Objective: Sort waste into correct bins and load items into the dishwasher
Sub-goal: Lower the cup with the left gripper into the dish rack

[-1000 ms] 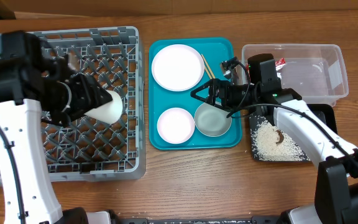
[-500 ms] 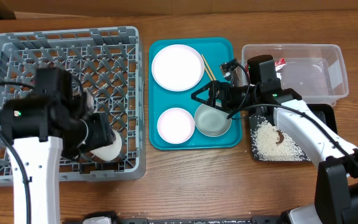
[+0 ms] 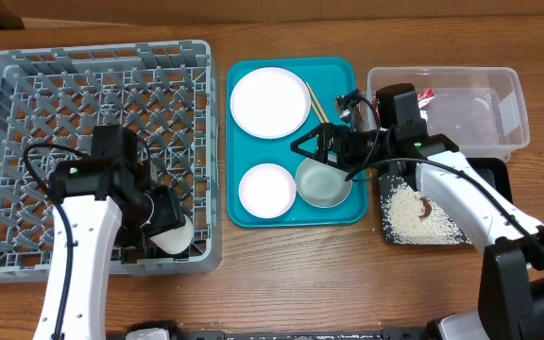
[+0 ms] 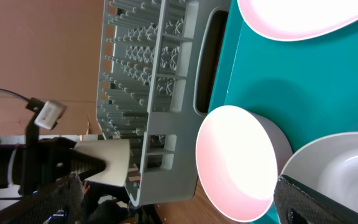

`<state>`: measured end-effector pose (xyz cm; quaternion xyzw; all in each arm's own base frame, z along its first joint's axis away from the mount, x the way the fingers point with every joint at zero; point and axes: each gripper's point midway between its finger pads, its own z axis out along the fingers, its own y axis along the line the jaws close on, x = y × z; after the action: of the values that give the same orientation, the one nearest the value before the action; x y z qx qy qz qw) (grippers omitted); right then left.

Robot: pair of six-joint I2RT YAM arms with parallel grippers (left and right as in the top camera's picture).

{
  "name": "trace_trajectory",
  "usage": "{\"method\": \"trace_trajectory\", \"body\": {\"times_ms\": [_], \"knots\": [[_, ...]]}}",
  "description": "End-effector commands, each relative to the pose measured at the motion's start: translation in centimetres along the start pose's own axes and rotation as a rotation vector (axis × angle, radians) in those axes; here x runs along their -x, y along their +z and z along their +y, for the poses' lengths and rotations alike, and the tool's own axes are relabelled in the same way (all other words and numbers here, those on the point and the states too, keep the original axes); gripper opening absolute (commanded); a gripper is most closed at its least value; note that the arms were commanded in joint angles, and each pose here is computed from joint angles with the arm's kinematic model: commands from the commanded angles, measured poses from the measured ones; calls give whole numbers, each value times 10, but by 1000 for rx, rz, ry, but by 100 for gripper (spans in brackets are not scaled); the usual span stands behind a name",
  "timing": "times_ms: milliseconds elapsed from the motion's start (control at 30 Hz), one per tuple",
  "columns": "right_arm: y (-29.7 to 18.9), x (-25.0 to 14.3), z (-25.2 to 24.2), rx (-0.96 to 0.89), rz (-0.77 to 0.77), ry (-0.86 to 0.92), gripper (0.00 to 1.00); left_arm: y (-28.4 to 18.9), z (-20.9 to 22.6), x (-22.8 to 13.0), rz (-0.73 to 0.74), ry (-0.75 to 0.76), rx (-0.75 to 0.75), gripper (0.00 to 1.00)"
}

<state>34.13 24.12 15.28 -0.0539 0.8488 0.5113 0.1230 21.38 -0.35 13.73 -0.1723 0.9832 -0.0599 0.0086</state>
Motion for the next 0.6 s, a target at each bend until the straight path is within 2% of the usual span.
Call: {"method": "trace_trajectory", "body": {"times_ms": [0,333,400,467,533,567], "knots": [[2,-2,-1,-1,7,-11,100,13,5,-3,14,-20,30,60],[2,-3,-1,-1,8,-11,100,35,4,-3,5,-20,28,63],[2,-3,-1,-1,8,-10,100,39,4,-4,6,-16,35,66],[2,-3,-1,-1,8,-10,100,40,3,-4,5,-8,34,72],[2,-3,-1,-1,8,-10,100,40,2,-4,5,-4,34,82],[2,-3,-1,-1,8,-10,100,40,2,-4,5,-4,34,82]]}}
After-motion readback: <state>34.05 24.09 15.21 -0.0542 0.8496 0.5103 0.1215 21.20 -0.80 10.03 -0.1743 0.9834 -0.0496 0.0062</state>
